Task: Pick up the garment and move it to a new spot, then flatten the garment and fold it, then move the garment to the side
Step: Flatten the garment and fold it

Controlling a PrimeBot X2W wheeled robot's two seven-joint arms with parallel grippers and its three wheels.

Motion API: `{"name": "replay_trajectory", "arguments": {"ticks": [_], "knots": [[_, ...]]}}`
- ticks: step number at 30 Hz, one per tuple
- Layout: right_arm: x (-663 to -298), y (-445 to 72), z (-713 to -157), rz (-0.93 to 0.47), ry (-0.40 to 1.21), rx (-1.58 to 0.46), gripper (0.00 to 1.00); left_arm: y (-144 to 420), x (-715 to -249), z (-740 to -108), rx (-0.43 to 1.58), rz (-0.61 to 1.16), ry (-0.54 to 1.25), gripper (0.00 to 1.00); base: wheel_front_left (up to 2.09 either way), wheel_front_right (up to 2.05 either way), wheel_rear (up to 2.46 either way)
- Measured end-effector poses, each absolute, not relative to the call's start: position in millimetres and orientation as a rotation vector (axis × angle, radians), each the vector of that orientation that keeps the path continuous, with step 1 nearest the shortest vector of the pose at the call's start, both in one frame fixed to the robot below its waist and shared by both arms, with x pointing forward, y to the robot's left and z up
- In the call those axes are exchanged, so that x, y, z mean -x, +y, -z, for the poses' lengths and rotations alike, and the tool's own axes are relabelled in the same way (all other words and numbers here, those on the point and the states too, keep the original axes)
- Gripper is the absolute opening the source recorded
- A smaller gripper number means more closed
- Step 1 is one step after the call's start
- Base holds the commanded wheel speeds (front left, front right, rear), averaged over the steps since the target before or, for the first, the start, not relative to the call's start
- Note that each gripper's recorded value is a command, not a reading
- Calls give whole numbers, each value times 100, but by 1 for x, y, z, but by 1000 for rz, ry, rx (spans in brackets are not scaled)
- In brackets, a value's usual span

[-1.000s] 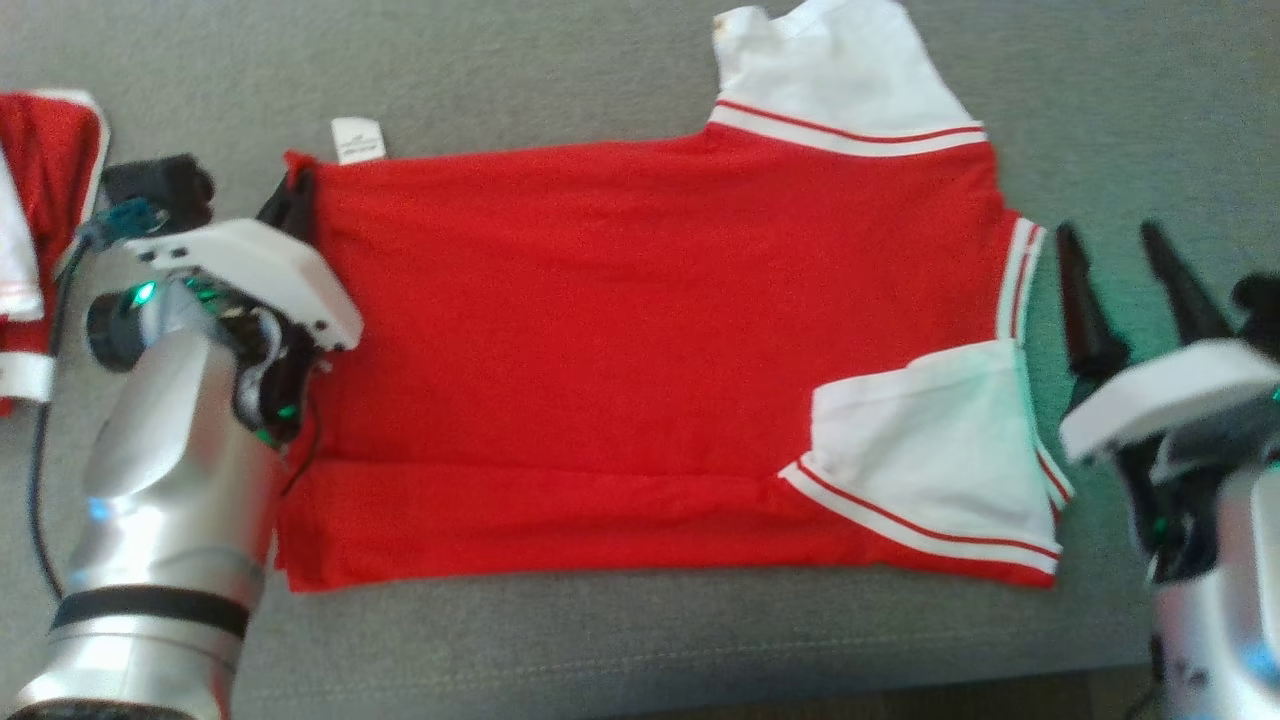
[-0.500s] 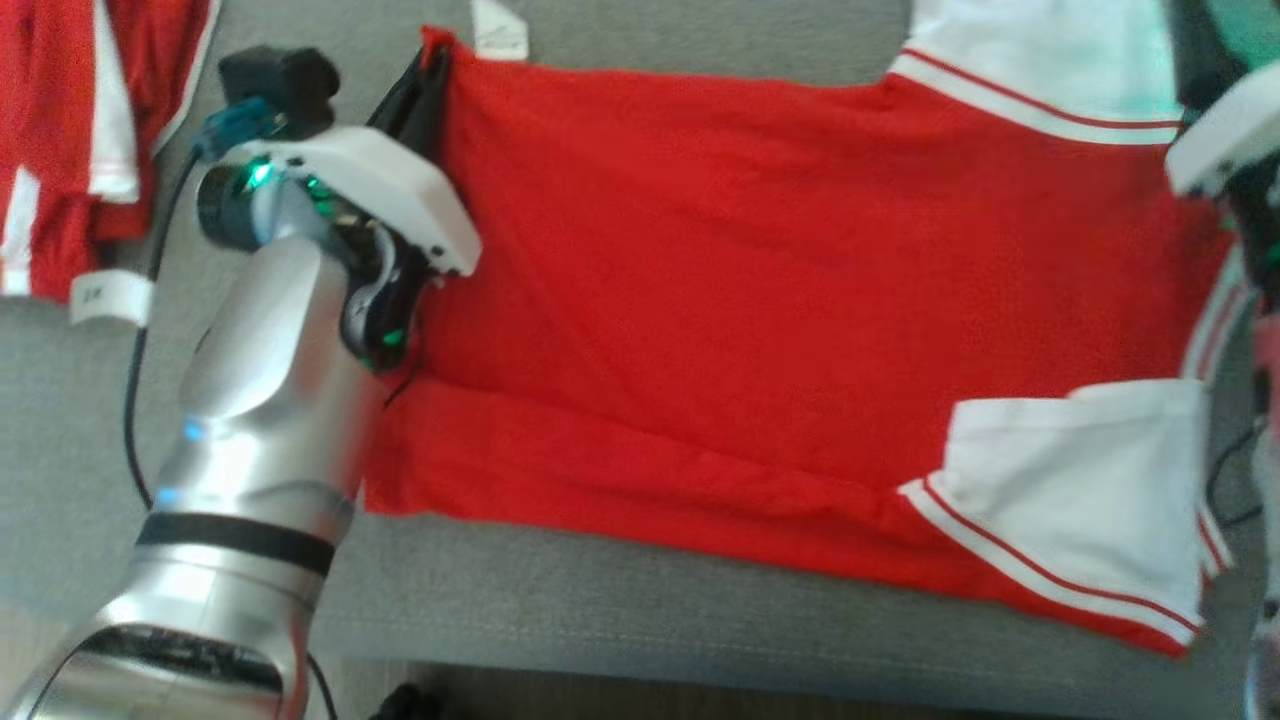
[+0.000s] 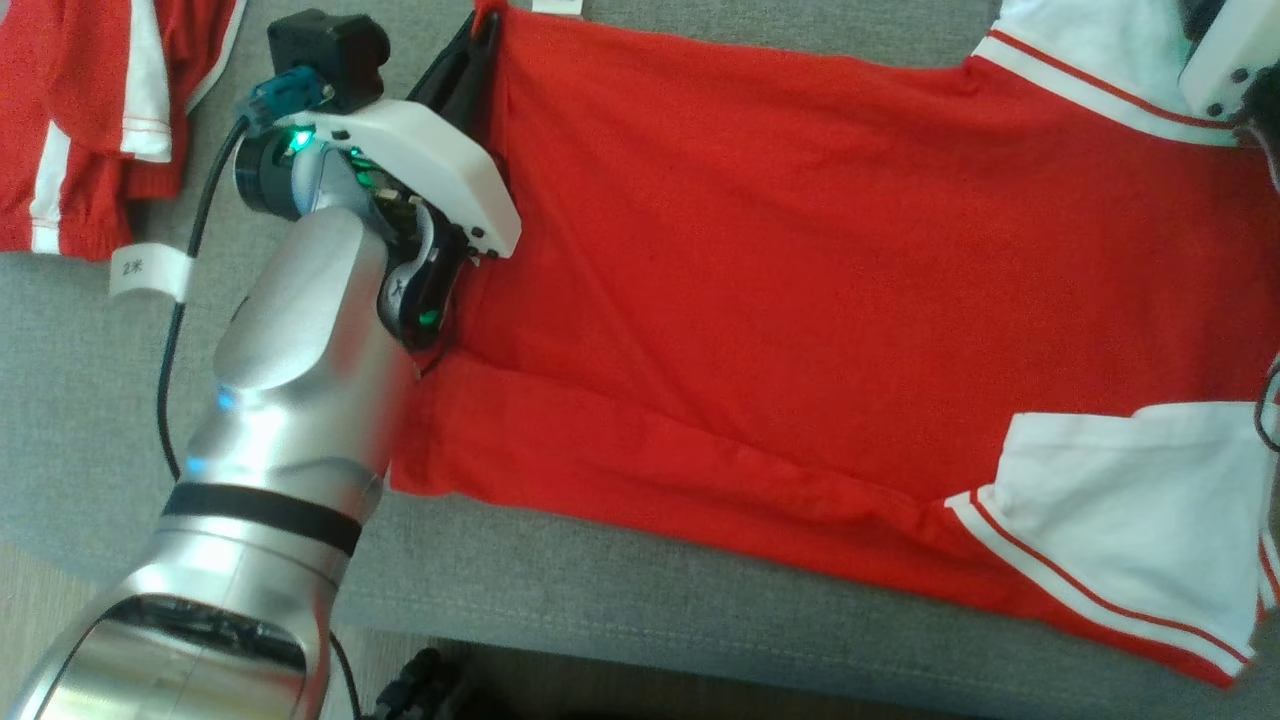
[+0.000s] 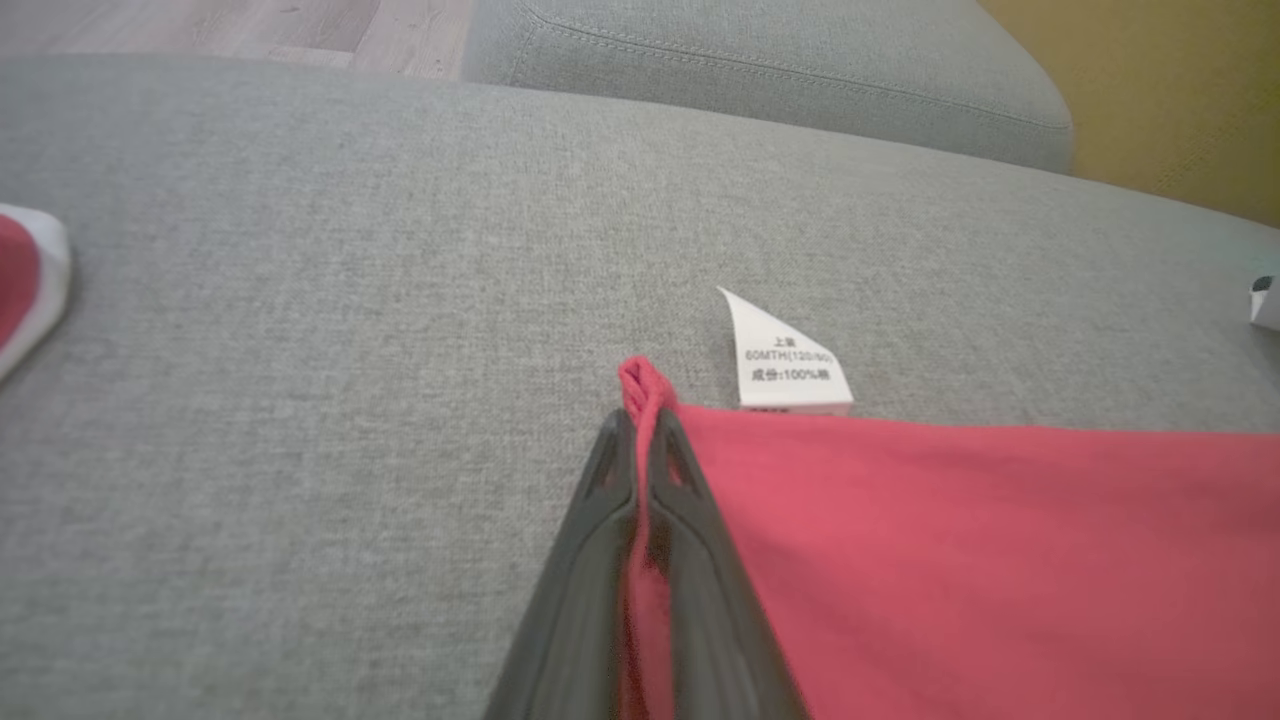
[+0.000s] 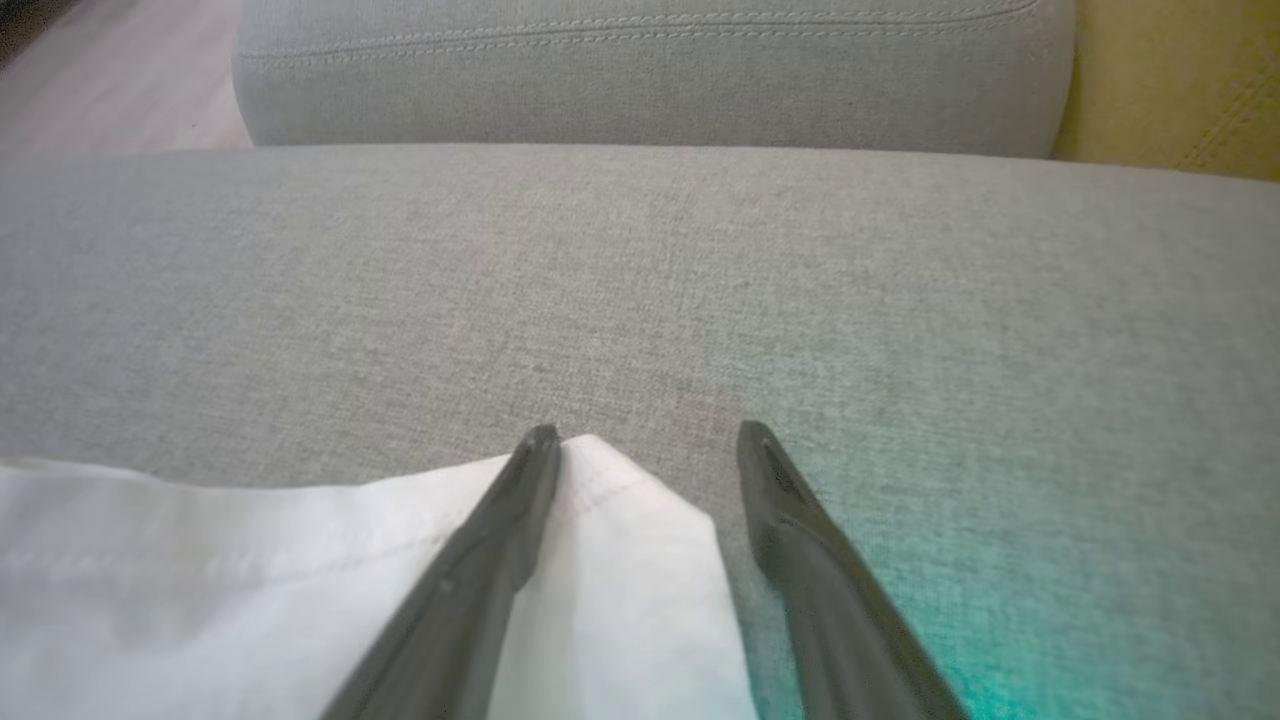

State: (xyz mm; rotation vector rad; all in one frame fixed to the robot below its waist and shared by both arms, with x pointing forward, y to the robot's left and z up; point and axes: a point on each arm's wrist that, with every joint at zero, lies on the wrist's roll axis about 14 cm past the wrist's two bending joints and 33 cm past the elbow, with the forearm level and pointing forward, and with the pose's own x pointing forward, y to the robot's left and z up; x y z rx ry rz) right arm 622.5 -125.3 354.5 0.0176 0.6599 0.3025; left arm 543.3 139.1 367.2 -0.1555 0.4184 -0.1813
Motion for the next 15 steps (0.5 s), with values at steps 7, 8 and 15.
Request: {"name": "replay_trajectory", "arguments": {"ticks": [7, 8, 15], "knots": [[-616, -125, -357, -320, 714, -18, 0, 138, -542, -368, 165, 177, 414, 0, 0, 0, 0], [-616, -124, -358, -324, 712, -18, 0, 138, -543, -371, 170, 175, 400, 0, 0, 0, 0], [-618, -126, -396, -333, 557, -40, 0, 138, -549, -398, 175, 178, 295, 0, 0, 0, 0]]}}
